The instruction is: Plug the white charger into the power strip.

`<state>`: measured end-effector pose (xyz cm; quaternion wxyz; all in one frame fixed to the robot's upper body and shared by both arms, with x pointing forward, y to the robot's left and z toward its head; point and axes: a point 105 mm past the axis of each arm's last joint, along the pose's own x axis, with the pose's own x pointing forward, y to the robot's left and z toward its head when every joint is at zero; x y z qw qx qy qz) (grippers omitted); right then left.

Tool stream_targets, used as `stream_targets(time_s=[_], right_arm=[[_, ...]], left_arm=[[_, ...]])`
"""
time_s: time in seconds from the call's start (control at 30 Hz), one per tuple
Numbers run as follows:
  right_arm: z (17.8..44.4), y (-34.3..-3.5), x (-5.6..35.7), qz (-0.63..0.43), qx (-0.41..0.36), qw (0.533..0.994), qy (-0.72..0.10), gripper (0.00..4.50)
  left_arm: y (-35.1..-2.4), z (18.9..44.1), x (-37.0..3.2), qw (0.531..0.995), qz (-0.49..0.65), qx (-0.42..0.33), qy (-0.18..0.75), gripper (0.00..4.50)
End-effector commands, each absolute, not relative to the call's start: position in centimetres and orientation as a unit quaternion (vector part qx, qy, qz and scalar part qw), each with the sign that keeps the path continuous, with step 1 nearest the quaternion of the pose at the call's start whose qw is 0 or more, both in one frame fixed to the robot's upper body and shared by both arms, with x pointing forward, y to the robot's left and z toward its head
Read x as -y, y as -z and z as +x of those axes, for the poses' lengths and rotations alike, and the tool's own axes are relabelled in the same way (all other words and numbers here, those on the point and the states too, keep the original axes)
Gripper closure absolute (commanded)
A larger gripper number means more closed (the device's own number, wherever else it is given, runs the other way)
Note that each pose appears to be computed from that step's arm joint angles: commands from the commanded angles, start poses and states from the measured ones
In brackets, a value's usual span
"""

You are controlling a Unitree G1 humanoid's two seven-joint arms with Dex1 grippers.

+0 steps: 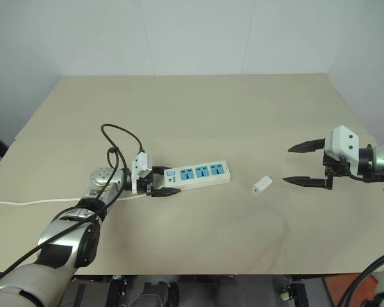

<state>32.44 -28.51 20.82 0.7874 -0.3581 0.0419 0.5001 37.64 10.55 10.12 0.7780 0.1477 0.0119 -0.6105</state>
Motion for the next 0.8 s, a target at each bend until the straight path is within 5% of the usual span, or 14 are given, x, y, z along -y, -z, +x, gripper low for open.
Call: stream_targets(time_s=[0.03,0.23,0.47,0.8], right_arm=[[32.0,-21.7,27.4,-0.408,0.008,0.755,-0.513,0.0],[32.6,-22.9,23.7,-0.497,-0.017,0.636,-0.591,0.0],[33.6,-21.0,19.7,-0.554,-0.068,0.52,-0.646,0.0],[33.4,-18.9,18.4,-0.585,-0.07,0.462,-0.663,0.0]], left_arm=[[-9.7,37.5,-10.6,0.778,0.149,-0.018,0.611,1.21],[-9.6,37.3,-10.5,0.764,0.165,-0.026,0.623,1.21],[-9.6,37.2,-10.7,0.756,0.174,-0.038,0.63,1.21],[-9.9,37.0,-10.9,0.754,0.165,-0.033,0.635,1.21]])
